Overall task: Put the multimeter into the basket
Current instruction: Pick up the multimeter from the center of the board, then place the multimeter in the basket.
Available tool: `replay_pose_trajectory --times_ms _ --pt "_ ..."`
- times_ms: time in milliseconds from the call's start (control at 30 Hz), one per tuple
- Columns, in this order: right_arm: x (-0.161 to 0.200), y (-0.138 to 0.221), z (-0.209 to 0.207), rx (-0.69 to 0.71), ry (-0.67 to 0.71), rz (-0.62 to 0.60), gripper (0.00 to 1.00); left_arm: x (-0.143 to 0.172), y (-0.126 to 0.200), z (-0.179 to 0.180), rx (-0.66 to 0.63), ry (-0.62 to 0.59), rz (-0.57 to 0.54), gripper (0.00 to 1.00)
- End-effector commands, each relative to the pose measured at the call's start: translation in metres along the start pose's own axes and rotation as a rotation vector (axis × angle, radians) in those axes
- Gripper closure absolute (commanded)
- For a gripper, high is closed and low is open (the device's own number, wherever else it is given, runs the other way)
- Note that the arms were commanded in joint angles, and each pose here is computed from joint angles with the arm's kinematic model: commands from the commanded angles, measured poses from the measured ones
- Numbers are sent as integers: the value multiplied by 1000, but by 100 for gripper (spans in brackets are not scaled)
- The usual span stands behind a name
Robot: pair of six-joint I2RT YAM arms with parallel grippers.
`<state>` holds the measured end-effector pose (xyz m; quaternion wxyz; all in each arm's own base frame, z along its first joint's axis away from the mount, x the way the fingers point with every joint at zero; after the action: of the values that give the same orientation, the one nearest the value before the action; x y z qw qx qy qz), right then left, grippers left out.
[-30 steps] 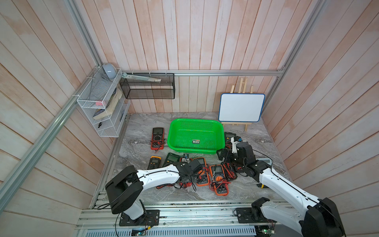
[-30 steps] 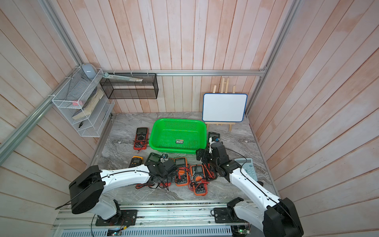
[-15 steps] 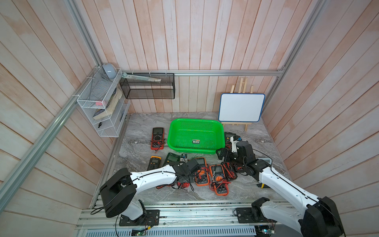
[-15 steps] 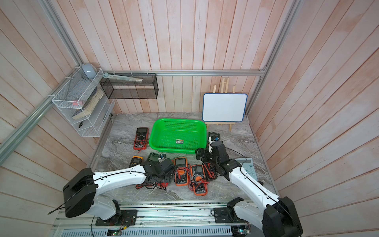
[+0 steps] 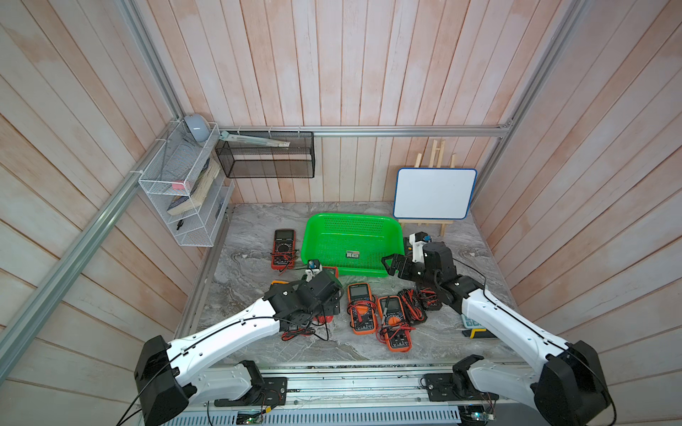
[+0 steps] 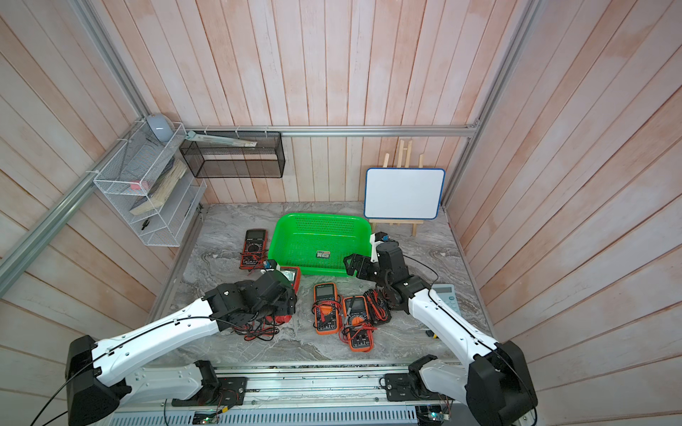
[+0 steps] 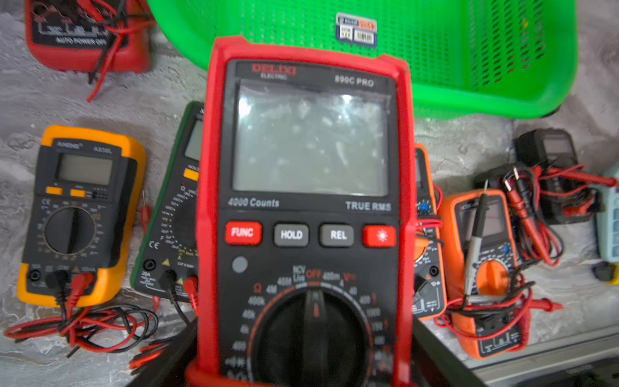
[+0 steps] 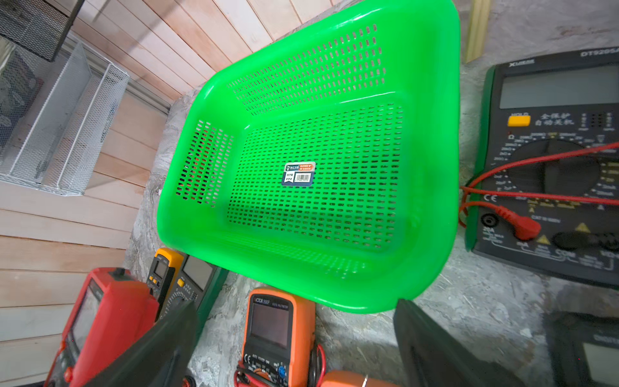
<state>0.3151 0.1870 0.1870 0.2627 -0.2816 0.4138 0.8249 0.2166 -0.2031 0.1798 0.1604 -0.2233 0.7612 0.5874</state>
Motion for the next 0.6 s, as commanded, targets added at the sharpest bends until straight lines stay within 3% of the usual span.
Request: replay_pose_trajectory --times_ms 0,233,567 --pt "-20 -1 14 -47 -14 -39 3 -49 23 -14 72 -3 -139 100" --pt "-33 -8 20 -60 -31 -57 3 -115 32 -30 152 -18 -250 100" --pt "-39 -22 24 -74 -38 -64 3 -204 2 -40 157 -56 -372 100"
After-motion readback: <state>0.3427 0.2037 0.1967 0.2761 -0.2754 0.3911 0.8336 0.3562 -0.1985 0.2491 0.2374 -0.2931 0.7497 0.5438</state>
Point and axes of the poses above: each gripper's point midway between its finger pads, its own y axis back along the fingers, its own z axis along the line the jaws close on, x = y × z, the point moved 1 cm from there along y, back along the fingers, and after that the axes turned 6 degrees about y, right-handed, at the moved point
